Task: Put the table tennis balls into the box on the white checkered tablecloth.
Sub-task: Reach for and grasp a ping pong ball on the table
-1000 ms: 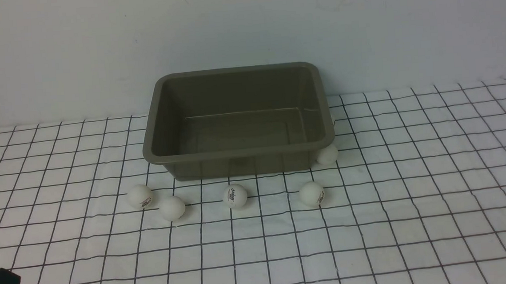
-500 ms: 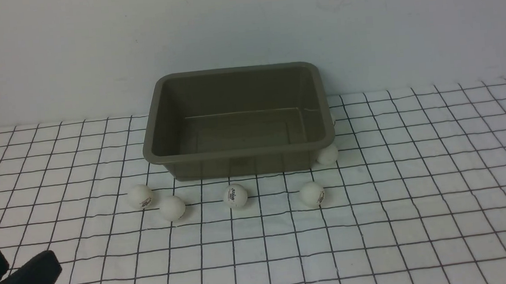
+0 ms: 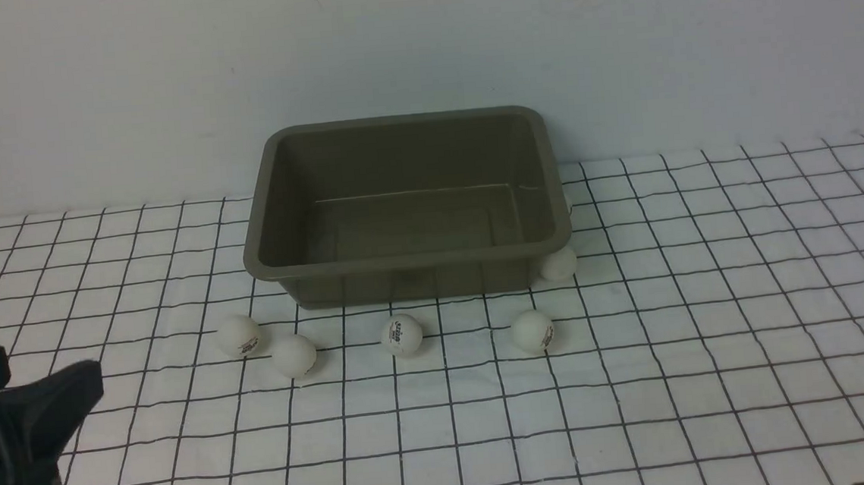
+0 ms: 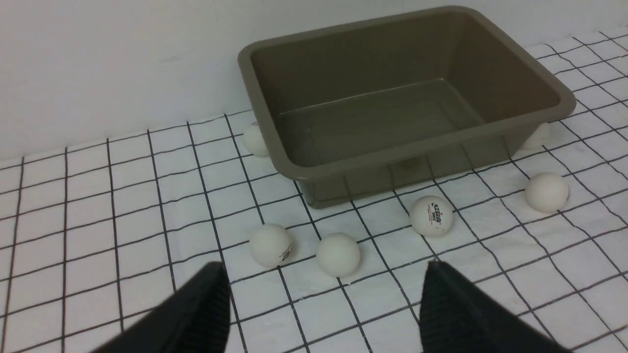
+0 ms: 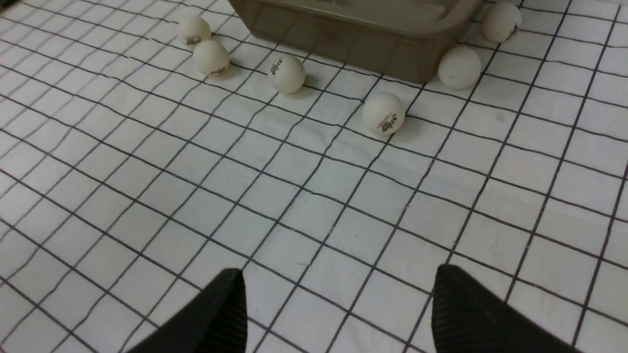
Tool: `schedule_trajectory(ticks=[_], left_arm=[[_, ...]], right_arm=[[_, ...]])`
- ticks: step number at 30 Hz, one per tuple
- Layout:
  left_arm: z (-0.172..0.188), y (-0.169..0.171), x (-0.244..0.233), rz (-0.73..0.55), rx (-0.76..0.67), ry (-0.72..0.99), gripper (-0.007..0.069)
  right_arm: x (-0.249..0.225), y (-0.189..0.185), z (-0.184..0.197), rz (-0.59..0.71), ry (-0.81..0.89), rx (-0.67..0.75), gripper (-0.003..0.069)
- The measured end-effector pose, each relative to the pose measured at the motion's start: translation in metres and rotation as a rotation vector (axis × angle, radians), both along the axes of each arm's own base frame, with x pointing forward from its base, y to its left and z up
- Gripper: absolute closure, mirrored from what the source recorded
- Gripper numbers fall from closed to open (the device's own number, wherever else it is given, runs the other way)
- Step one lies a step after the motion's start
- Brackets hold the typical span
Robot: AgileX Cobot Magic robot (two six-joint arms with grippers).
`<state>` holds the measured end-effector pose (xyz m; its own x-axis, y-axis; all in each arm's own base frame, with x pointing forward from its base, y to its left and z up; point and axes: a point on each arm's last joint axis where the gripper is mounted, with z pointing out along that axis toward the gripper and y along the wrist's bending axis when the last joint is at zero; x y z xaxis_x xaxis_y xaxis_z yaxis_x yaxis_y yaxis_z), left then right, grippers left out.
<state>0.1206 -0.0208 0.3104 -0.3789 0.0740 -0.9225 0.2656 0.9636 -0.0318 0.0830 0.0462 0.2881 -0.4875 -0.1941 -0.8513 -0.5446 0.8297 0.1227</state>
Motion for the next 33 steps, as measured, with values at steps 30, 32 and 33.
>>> schedule_trajectory(ticks=[30,32,33], left_arm=[[-0.002,-0.002,0.003,-0.039,0.021,0.014,0.0156],[-0.002,-0.002,0.002,-0.041,0.021,0.016,0.0156],[-0.002,-0.002,0.002,-0.042,0.021,0.017,0.0156]], right_arm=[[0.244,0.085,-0.072,0.211,0.318,-0.124,0.0200],[0.249,0.089,-0.074,0.220,0.324,-0.124,0.0200],[0.251,0.091,-0.075,0.221,0.327,-0.123,0.0200]])
